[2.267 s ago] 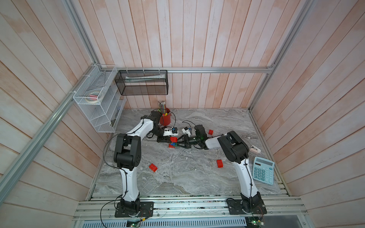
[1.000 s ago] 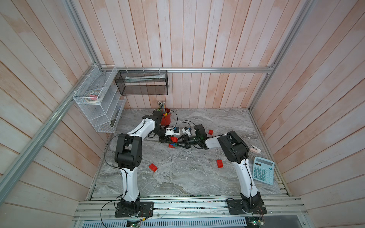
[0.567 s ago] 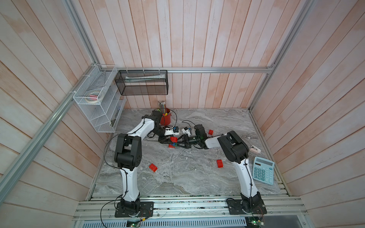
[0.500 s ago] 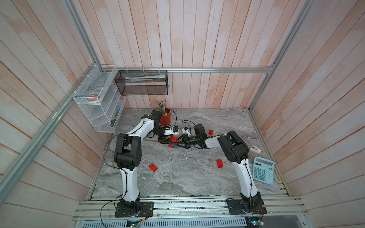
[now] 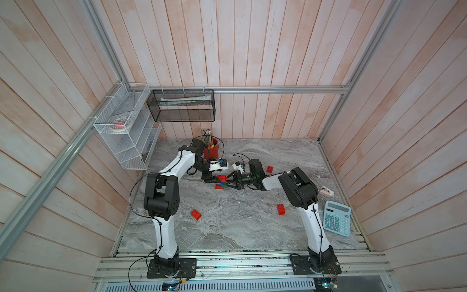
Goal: Assemble the letter s with lego
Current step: Assemble the lego brick with the lego brick, then adjust the lego brick at the center of the board.
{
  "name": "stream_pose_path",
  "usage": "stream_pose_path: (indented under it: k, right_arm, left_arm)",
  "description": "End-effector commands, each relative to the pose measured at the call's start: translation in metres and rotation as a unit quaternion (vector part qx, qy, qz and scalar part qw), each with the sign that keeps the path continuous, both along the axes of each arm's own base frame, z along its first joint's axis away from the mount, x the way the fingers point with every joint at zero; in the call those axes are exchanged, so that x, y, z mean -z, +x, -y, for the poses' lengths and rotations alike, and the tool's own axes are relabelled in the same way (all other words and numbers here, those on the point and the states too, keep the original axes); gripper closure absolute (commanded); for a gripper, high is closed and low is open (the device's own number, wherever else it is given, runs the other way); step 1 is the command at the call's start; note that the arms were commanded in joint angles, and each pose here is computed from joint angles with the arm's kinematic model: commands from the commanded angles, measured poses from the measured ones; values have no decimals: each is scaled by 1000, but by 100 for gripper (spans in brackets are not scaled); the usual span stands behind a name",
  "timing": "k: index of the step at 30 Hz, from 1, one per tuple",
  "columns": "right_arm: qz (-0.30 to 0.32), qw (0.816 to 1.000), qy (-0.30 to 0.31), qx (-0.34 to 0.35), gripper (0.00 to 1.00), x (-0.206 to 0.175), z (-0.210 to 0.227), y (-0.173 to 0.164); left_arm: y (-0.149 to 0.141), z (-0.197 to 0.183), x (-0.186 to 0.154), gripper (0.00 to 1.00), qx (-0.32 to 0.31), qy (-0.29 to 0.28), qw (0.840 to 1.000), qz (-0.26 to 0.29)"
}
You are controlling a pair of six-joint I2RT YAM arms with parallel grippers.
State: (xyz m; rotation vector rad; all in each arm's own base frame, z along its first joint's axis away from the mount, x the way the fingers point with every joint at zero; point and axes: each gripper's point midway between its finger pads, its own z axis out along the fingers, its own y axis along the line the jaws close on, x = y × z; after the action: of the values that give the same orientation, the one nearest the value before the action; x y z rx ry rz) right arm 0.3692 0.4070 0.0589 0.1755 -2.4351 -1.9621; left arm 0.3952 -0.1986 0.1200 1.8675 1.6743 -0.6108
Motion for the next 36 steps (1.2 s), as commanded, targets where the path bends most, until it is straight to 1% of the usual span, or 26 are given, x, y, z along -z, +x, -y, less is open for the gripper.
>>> stream_pose_path:
  k: [1, 6, 12, 16, 17, 19, 22, 24, 25, 27, 29, 33, 35, 36]
  right_arm:
    - [9, 1000, 13, -8, 43, -8, 0, -3]
    - [7, 1000, 2, -6, 43, 0, 9, -9]
    - [28, 1000, 5, 0, 43, -4, 22, -9]
    - [76, 997, 3, 11, 43, -12, 34, -9]
    - [94, 995, 1, 14, 43, -12, 38, -8]
    - [152, 988, -10, 14, 43, -16, 42, -6]
    - [249, 968, -36, 11, 42, -24, 46, -1]
    - [323, 945, -53, 15, 42, -30, 49, 6]
    - [349, 935, -59, 16, 41, -32, 50, 8]
    - [410, 909, -75, 16, 41, -35, 51, 13]
    - [457, 885, -85, 22, 39, -38, 53, 18]
    - [542, 836, -86, 1, 36, -41, 47, 19]
    - [574, 815, -84, -11, 35, -41, 43, 18]
    - [584, 807, -90, -14, 35, -39, 40, 19]
  left_arm:
    - [-1, 2, -18, 26, -1, -18, 1000, 7]
    - [-1, -1, -20, 25, -4, -17, 1000, 8]
    - [-2, -2, -23, 23, -7, -18, 1000, 12]
    - [-3, -3, -25, 21, -12, -18, 1000, 15]
    - [-3, -4, -27, 18, -15, -20, 1000, 17]
    - [-3, -5, -31, 14, -21, -26, 999, 19]
    - [-1, -5, -40, 11, -39, -41, 998, 16]
    - [-1, -5, -46, 8, -52, -51, 997, 17]
    - [-2, -5, -48, 6, -57, -56, 997, 16]
    - [-3, -4, -56, 0, -73, -70, 995, 15]
    - [-6, -5, -63, 0, -90, -86, 992, 14]
    - [-13, -9, -70, 0, -118, -112, 987, 9]
    - [-18, -12, -70, 0, -124, -115, 985, 4]
    - [-21, -14, -69, 0, -128, -115, 985, 2]
